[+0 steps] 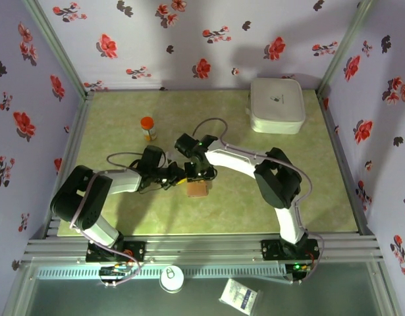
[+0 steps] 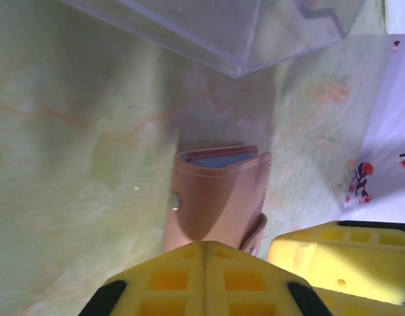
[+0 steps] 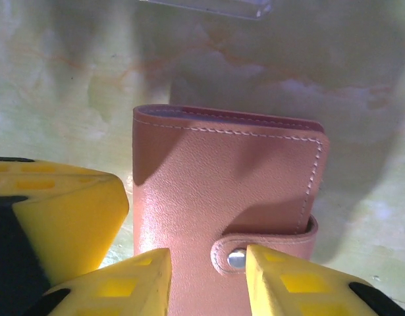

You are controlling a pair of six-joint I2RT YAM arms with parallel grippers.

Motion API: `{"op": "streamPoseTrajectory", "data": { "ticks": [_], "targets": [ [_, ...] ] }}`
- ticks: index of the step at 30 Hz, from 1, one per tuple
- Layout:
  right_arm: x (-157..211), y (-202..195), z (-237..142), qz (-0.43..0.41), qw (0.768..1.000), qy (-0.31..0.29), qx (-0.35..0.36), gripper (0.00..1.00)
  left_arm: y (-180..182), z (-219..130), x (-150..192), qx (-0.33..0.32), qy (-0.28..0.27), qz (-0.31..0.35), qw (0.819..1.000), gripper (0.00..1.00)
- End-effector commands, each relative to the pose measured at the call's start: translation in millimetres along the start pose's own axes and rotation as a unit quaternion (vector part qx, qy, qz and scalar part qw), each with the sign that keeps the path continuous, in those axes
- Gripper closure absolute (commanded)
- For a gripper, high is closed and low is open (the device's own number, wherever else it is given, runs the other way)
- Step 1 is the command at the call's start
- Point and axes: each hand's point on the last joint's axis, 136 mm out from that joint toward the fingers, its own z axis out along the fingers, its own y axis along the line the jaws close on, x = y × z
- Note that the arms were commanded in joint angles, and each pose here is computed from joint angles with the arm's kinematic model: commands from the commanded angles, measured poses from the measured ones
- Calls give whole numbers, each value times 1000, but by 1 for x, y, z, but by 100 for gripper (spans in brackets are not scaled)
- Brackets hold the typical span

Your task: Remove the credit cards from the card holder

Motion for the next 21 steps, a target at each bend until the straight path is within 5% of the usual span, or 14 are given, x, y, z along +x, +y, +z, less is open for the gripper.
{"op": "streamPoseTrajectory", "data": {
  "ticks": [1, 21],
  "targets": [
    [4, -9, 7, 5, 999, 11, 40, 65, 2, -6, 2, 10, 7, -7, 1000, 100],
    [9, -14, 12, -4, 996, 32, 85, 67, 12, -14, -6, 20, -4, -25, 999, 100]
  ]
}}
